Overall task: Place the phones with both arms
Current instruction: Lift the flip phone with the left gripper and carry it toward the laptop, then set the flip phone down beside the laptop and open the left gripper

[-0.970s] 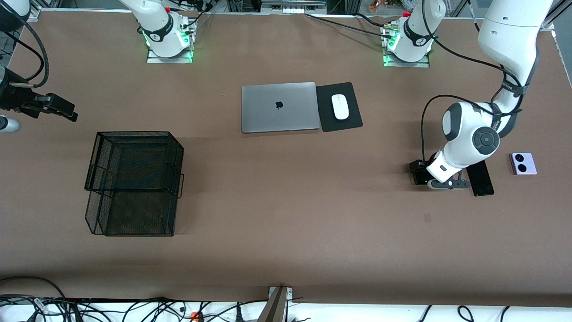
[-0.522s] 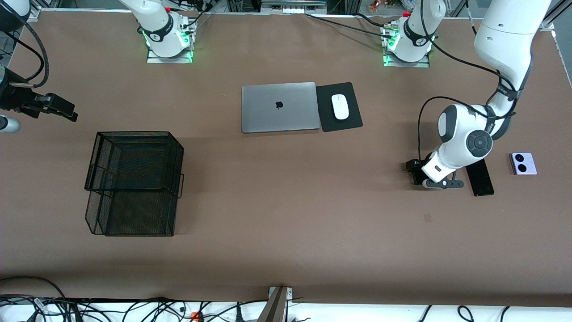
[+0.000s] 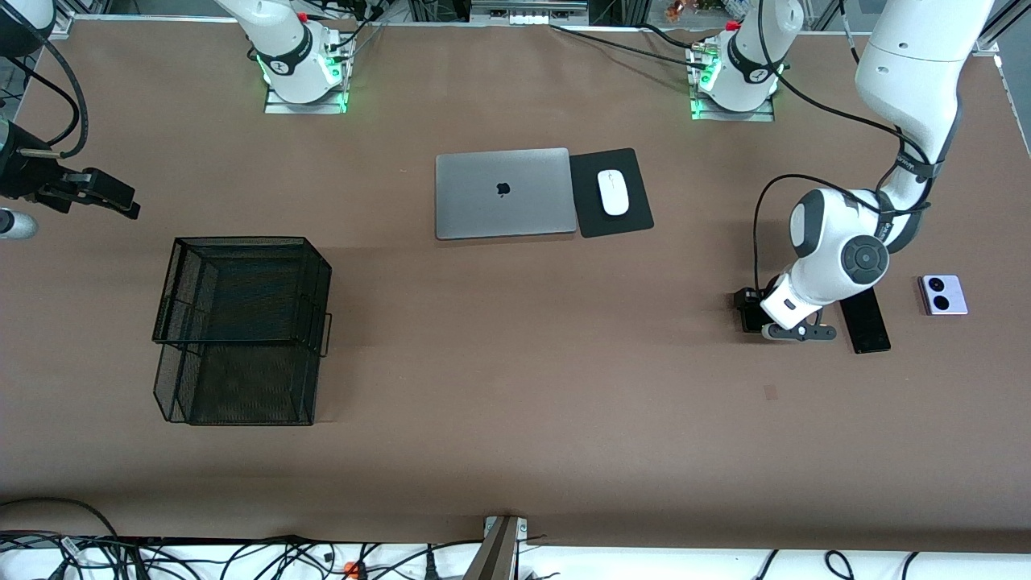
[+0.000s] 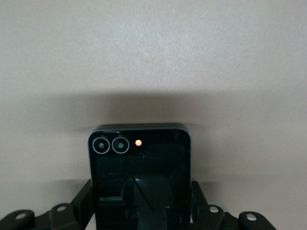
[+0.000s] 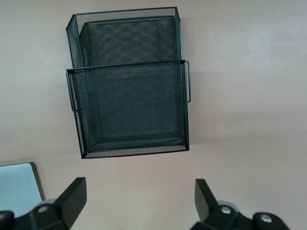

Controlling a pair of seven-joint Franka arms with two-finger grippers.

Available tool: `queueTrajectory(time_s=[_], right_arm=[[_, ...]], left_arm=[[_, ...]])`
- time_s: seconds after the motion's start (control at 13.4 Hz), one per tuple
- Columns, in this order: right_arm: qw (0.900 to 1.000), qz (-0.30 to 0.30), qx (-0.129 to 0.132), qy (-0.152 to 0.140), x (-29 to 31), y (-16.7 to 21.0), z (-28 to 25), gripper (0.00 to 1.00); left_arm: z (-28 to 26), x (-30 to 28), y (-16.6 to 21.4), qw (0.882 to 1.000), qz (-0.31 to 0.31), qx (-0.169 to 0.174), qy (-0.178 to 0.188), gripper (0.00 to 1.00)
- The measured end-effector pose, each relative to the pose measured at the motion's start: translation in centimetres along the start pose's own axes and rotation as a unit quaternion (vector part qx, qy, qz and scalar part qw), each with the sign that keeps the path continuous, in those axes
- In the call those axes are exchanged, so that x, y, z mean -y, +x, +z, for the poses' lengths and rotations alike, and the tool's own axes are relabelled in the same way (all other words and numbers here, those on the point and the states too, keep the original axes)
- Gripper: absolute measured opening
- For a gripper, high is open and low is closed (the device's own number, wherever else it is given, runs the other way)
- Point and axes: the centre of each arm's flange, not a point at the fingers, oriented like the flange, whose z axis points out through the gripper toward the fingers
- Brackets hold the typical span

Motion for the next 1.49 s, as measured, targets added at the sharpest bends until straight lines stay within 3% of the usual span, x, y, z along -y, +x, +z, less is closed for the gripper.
queueTrajectory(time_s=[0.3, 0.6, 0.75, 0.97, 1.19, 1.49], right_arm=[[1.000, 0.000, 0.000, 0.000, 0.0, 0.0, 0.0, 1.00], [1.000, 0.000, 0.000, 0.000, 0.0, 0.0, 0.0, 1.00], [1.000, 0.000, 0.000, 0.000, 0.0, 0.0, 0.0, 1.00], [1.000, 0.000, 0.000, 0.000, 0.0, 0.0, 0.0, 1.00], [1.000, 0.000, 0.000, 0.000, 0.0, 0.0, 0.0, 1.00], [1.000, 0.000, 0.000, 0.000, 0.0, 0.0, 0.0, 1.00]], left_arm=[[-8.4, -2.2, 3.6, 0.999, 0.018, 0.050, -0.003, 0.80], [-14.5, -11.7, 4.8, 0.997, 0.074, 0.032, -0.011, 0.80], [-14.3, -17.2, 4.2, 0.995, 0.095, 0.028, -0.009, 0.80], [-13.7, -24.2, 4.6, 0.997, 0.072, 0.014, -0.013, 0.80], [-11.4, -29.3, 5.8, 0.998, 0.044, -0.008, -0.052, 0.80], [-5.5, -40.5, 2.2, 0.996, -0.012, -0.038, -0.079, 0.80]])
